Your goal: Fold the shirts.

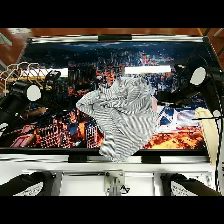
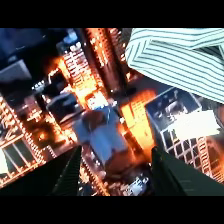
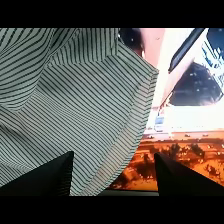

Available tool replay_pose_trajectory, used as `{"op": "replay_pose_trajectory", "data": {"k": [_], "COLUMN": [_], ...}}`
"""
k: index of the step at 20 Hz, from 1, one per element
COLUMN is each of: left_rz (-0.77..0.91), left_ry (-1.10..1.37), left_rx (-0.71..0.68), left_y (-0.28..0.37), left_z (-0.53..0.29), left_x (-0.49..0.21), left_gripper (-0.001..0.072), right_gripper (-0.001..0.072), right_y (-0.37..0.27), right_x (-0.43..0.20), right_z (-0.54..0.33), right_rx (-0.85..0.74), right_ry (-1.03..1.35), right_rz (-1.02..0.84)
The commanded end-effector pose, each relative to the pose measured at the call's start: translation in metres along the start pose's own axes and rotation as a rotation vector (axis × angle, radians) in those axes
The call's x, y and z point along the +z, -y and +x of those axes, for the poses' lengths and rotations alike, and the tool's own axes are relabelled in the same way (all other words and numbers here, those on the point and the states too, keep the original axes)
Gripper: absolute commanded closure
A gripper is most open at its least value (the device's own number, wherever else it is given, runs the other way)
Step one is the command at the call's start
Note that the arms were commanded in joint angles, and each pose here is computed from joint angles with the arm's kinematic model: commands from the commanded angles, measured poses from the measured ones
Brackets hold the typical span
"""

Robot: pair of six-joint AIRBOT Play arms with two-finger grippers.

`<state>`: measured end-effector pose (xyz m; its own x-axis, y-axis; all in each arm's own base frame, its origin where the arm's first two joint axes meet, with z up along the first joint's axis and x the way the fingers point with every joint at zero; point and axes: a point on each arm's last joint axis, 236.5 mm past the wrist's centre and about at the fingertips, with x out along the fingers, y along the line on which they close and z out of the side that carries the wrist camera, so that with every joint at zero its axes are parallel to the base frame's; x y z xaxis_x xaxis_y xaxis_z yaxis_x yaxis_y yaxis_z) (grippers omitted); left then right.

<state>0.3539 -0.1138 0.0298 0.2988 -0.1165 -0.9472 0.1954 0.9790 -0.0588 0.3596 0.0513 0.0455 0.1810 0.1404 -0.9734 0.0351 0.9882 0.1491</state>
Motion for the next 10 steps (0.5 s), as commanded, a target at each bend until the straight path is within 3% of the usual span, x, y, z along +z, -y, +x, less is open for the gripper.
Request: {"op": "replay_pose_trajectory", "data": {"k": [1, 10], "left_rz": [0.000, 0.000], "left_ry": [0.000, 0.041], "left_rx": [0.000, -0.004], "left_y": [-0.0001, 0.0009], "left_z": [0.0001, 0.0011], "left_x": [0.0003, 0.0102], "left_gripper": [0.0162, 0.0163], "right_gripper": [0.0087, 0.0087], "right_y": [-0.0002, -0.0003], "right_x": [0.0000, 0.0000], "right_z": [-0.0002, -0.0002], "right_rx": [0.000, 0.000], "right_ry": [0.001, 0.001], "right_rz": [-0.001, -0.001]}}
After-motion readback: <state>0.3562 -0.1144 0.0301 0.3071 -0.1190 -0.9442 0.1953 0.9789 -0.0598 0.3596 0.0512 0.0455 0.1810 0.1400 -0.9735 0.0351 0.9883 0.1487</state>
